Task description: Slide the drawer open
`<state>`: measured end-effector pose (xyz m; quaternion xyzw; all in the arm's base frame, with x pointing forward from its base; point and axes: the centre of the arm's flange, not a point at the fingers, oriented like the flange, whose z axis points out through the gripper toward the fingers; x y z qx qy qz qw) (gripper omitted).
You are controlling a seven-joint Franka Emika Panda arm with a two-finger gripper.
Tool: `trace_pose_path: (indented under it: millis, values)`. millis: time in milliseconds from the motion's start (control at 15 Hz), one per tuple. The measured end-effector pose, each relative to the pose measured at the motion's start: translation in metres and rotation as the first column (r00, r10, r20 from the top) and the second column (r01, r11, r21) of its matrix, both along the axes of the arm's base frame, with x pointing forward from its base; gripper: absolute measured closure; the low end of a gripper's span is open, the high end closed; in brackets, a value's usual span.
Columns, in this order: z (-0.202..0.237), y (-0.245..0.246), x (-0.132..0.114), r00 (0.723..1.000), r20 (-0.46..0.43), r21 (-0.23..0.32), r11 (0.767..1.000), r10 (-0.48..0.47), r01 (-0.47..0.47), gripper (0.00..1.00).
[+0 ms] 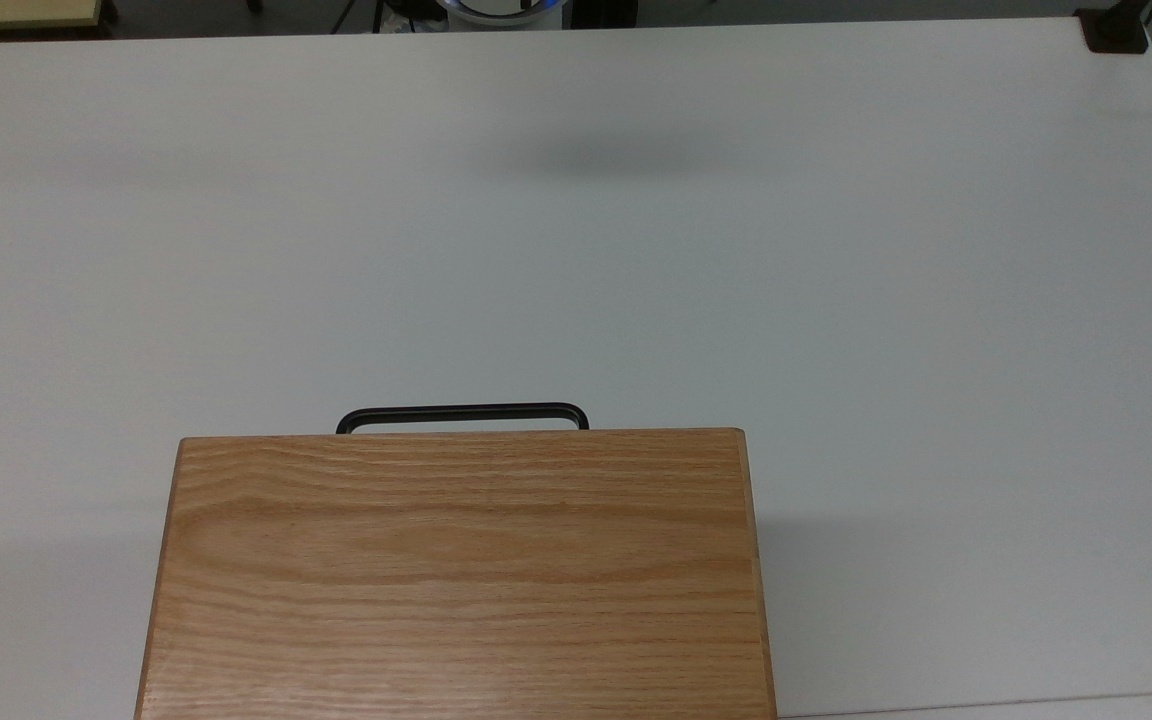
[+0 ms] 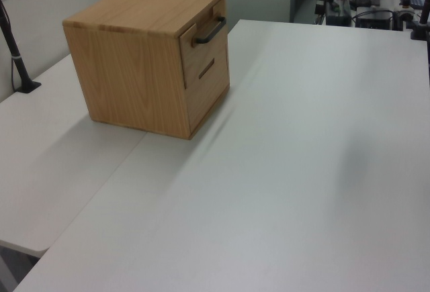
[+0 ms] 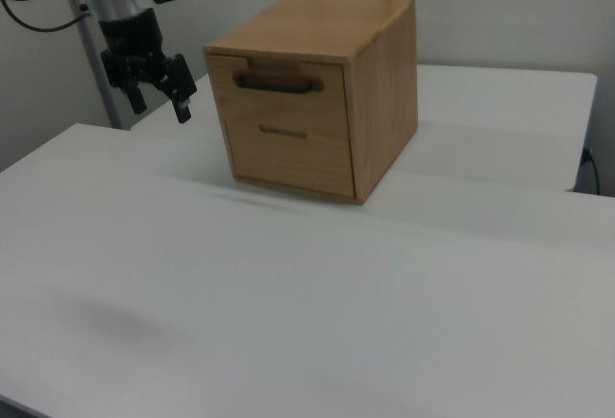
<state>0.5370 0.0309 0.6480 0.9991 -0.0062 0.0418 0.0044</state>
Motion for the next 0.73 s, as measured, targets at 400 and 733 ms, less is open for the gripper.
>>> trace_pose_path:
  millis: [400, 733]
  values:
    - [-0.016, 0.0, 0.007, 0.999, -0.033, -0.001, 1.0, 0.024, -0.024, 0.0]
    - [-0.017, 0.004, 0.03, 0.955, 0.068, 0.094, 0.954, -0.29, 0.283, 0.0]
